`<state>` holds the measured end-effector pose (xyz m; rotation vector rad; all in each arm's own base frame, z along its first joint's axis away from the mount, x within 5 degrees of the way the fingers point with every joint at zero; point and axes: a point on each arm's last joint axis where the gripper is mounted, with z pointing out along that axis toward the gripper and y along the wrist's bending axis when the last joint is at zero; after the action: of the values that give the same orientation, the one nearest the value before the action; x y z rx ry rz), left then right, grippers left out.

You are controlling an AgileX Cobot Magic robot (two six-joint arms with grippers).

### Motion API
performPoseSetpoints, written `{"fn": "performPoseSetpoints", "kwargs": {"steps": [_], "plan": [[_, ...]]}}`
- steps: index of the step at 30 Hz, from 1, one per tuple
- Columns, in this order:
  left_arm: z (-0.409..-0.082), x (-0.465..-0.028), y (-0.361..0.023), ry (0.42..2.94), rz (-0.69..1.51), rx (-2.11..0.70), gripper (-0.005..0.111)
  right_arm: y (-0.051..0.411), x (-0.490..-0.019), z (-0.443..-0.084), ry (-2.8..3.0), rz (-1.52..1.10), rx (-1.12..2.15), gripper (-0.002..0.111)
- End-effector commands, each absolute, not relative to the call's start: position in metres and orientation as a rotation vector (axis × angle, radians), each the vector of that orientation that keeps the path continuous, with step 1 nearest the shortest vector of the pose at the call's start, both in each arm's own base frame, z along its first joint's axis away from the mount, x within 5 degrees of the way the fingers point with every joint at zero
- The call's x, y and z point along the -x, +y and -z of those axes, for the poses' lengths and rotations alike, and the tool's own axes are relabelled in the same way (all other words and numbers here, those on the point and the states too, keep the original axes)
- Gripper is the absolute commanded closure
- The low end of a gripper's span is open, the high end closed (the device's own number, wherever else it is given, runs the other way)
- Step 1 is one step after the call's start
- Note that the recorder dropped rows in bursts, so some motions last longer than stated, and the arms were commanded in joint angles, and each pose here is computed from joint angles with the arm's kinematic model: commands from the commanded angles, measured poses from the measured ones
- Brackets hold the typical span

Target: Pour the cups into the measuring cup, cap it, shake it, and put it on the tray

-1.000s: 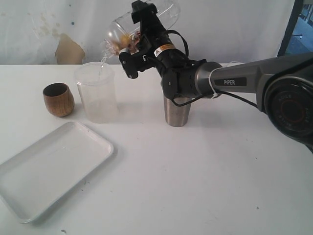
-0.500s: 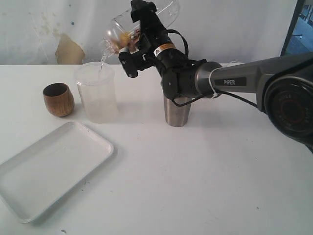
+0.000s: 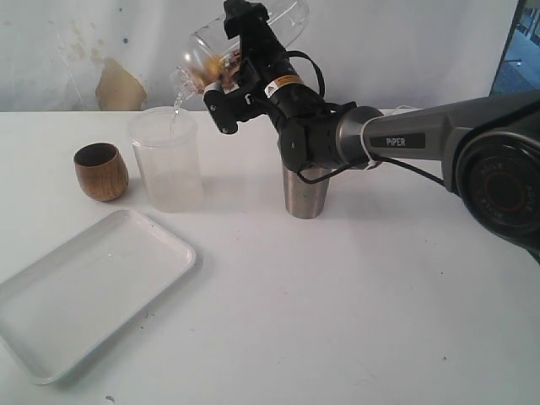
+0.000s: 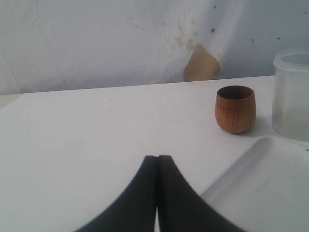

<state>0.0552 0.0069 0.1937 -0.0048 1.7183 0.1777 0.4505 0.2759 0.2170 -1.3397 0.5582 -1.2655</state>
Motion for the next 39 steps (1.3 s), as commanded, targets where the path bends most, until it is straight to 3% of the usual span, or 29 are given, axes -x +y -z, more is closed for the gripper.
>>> {"fn": "performPoseSetpoints", "kwargs": {"steps": [1,39], "plan": [[-0.1928,-0.0552,0.0066,1.711,-0.177,-0.004,0.107,0.2703,-0.4512,-0.2361,0.524,1.327,1.251,0.108],[-0.1928,-0.0552,0.0066,1.711,-0.177,-0.004,0.107,0.2730,-0.4499,-0.2365,0.474,1.332,1.265,0.108]]}}
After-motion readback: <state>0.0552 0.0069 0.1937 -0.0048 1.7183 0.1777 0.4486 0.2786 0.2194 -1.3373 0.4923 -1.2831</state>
